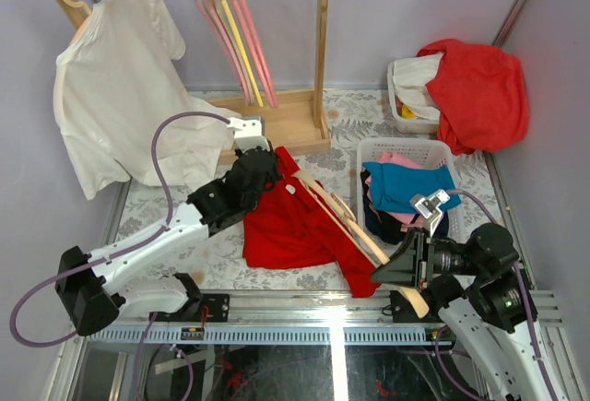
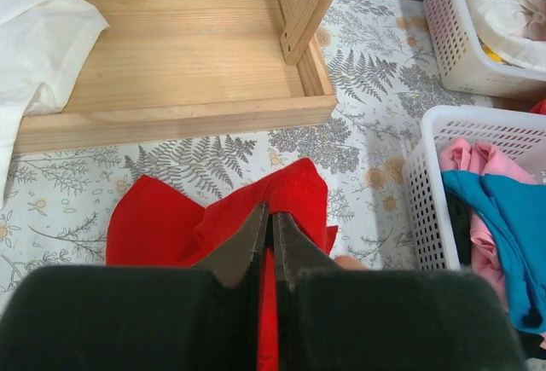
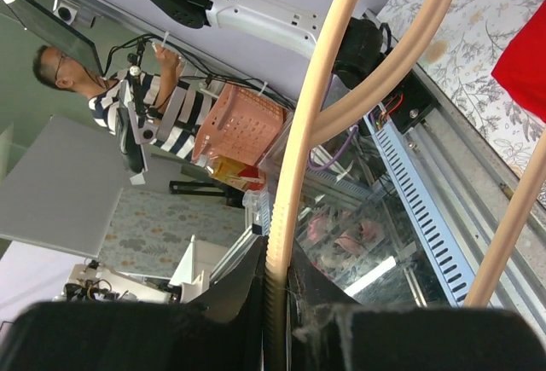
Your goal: Place the t-shirt on the hanger
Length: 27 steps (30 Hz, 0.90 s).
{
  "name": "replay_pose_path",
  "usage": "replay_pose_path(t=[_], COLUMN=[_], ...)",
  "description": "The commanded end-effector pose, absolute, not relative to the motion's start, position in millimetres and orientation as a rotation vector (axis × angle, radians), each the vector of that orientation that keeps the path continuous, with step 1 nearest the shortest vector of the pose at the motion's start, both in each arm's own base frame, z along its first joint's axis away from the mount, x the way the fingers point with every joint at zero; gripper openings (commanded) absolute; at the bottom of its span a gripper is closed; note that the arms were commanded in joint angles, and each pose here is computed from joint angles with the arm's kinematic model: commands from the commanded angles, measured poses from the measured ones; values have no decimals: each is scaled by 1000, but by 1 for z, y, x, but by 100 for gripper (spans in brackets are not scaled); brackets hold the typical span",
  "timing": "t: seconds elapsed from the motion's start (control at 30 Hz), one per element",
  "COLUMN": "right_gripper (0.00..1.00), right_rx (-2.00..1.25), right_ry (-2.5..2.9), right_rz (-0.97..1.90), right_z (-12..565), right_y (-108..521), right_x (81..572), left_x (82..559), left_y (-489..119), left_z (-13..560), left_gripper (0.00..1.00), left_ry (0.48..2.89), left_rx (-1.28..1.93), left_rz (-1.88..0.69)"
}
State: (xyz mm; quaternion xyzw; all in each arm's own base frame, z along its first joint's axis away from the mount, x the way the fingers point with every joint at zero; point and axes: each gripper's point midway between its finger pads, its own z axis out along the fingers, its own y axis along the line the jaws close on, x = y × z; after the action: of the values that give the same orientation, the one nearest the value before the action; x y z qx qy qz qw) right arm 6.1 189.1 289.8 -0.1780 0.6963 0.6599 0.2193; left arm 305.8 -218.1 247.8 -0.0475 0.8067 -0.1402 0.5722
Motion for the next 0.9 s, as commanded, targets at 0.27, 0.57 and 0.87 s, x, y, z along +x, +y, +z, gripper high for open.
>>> replay_pose_path(t=[0.27,0.57,0.87], right_gripper=[0,0,0], right_rx=[-484,-526,-475], right_ry=[2053,2017,2068], right_rz=[1982,1947,1959], right_z=[315,336,309], right_y=[185,182,187], right_x=[-20,-25,-14], left_x=[331,332,328], left_y=[-230,-227,-226], left_z=[282,280,293], left_gripper=[0,0,0], left_ry=[1796,1807,1789], left_rx=[-144,-144,-144], left_rz=[-404,-402,-426])
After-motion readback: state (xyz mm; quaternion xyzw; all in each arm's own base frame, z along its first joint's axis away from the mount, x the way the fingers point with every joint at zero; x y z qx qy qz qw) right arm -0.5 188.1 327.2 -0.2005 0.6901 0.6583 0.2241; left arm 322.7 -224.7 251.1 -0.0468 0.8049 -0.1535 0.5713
